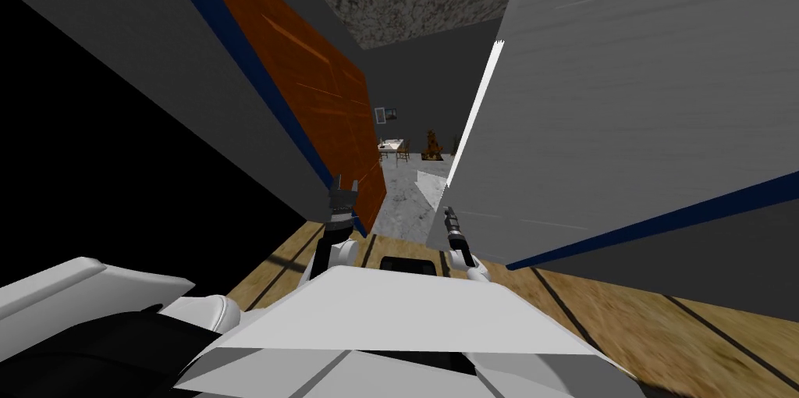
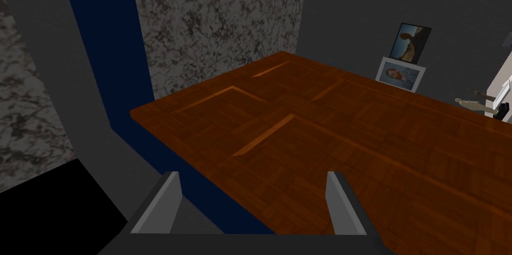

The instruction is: Push the door open

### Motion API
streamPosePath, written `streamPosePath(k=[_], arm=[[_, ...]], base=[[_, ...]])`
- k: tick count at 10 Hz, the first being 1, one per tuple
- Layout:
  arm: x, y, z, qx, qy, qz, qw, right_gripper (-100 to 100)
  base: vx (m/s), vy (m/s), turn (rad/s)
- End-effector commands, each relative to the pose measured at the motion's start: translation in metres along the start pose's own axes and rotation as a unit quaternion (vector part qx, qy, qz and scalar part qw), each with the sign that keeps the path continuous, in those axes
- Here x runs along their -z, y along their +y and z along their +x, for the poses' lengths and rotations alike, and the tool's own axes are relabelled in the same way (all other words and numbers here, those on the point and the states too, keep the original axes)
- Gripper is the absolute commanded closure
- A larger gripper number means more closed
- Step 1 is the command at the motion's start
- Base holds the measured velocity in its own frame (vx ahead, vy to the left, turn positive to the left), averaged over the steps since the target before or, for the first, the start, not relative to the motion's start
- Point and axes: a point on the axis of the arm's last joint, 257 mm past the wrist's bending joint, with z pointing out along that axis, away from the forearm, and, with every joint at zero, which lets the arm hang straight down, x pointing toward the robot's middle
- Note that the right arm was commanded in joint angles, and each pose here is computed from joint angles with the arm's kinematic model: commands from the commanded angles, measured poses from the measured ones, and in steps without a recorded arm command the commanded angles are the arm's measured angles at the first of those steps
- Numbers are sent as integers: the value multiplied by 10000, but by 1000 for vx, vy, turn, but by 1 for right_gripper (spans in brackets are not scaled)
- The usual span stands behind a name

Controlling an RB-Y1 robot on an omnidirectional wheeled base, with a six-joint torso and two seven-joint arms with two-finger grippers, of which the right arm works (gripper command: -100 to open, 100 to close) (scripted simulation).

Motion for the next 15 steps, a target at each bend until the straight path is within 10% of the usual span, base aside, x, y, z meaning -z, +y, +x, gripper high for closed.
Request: streamPosePath(k=[1, 15], arm=[[-3, 2, -2, 0, 0, 0, 10000, 100], [27, -8, -450, 15, -527, 20, 9986, 100]], base=[[-13, 0, 5], [107, 18, -24]])
